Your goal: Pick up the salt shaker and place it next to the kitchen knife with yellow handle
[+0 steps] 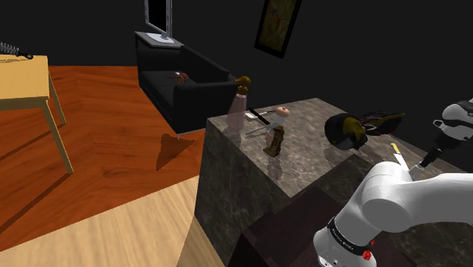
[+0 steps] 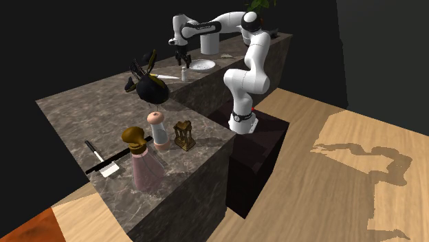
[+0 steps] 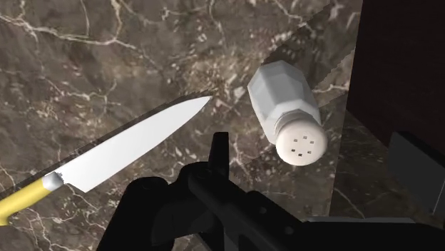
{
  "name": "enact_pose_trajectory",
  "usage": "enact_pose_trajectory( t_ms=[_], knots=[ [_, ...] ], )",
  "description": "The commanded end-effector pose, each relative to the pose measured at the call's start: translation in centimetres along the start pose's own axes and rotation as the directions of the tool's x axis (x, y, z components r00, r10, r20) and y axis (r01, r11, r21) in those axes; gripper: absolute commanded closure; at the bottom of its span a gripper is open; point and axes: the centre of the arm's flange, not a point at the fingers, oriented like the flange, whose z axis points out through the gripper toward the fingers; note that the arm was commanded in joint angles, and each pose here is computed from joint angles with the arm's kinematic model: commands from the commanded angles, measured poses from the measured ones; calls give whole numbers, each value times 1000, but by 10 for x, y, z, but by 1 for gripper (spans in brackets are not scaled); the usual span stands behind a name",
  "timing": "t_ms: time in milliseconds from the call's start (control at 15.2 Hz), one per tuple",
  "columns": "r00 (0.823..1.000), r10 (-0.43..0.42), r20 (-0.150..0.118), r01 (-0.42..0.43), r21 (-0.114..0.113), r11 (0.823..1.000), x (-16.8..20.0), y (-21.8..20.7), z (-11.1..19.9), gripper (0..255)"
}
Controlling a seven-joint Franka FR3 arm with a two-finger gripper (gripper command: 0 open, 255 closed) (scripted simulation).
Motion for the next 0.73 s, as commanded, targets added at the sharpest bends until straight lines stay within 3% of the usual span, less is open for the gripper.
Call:
enact_pose_trajectory(
  t_ms=[0, 66, 330, 660],
  knots=[
    [1000, 0, 0, 0, 0, 1000, 0, 0, 0, 0],
    [1000, 0, 0, 0, 0, 1000, 0, 0, 0, 0],
    [1000, 0, 0, 0, 0, 1000, 0, 0, -50, 0],
    [1000, 0, 0, 0, 0, 1000, 0, 0, -50, 0]
  ],
)
